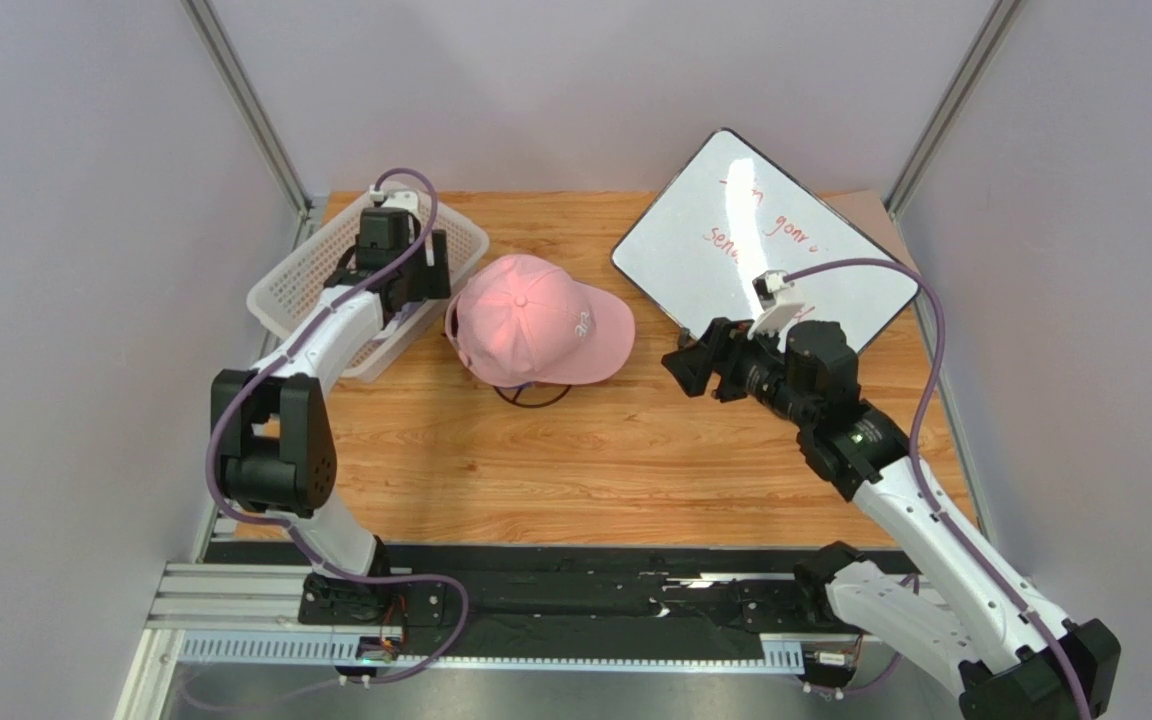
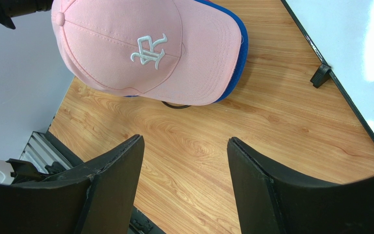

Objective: Stack the hats

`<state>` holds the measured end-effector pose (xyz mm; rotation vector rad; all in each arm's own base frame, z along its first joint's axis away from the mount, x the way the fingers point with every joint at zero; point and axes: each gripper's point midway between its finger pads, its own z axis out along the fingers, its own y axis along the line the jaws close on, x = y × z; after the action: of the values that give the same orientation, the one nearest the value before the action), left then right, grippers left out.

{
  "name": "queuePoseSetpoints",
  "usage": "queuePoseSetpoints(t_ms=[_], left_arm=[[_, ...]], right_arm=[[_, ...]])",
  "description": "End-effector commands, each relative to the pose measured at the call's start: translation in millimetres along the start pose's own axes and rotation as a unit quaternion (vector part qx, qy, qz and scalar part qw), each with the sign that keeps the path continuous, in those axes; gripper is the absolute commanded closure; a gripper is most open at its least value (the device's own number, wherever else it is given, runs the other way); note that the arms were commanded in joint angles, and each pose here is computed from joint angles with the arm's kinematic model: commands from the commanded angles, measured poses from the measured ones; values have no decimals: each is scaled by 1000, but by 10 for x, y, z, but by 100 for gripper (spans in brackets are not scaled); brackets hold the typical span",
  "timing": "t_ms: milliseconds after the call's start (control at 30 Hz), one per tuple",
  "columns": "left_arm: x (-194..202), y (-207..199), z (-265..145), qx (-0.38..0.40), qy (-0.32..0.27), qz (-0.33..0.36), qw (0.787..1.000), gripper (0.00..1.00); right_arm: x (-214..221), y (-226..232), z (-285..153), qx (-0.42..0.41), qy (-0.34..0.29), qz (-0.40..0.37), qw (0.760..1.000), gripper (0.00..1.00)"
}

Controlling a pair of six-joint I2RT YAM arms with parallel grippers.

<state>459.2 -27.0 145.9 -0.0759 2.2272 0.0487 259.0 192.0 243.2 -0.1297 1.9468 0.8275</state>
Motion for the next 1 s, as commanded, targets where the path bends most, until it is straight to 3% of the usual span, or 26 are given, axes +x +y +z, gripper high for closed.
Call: queuePoseSetpoints(t_ms=[0, 33, 67, 133, 200, 233, 267, 467, 633, 833, 967], left_arm=[[-169, 43, 27, -12, -15, -2, 1000, 16], [-146, 35, 51, -9, -11, 3, 1000, 20], [-156, 31, 58, -8, -13, 3, 1000, 38], [-150, 20, 78, -6, -15, 1, 1000, 48], [-167, 34, 71, -9, -17, -2, 1000, 75], [-177, 39, 57, -11, -17, -5, 1000, 95], [-205, 61, 37, -17, -20, -8, 1000, 100], [-562, 259, -442, -62, -70, -35, 995, 100], [-1036, 339, -1197, -60, -145, -63, 986, 100], [-1510, 319, -2212, -14, -228, -75, 971, 100], [-1667, 66, -2851, 83, -275, -74, 955, 100]], right_arm=[[-65, 17, -65, 1, -17, -2, 1000, 31], [-57, 15, -67, 1, -16, -3, 1000, 31], [-53, 8, -69, 3, -16, -2, 1000, 31], [-58, 7, -79, 4, -18, -2, 1000, 31], [-46, 4, -81, 4, -15, -2, 1000, 31], [-39, -4, -82, 5, -15, -1, 1000, 31], [-48, 2, -90, 5, -16, -1, 1000, 31], [-55, 7, -102, 4, -15, -3, 1000, 31], [-59, 49, -102, -5, -14, -1, 1000, 31], [-158, 185, -109, -32, -19, -9, 999, 31], [-255, 408, -129, -83, -18, -20, 996, 31]])
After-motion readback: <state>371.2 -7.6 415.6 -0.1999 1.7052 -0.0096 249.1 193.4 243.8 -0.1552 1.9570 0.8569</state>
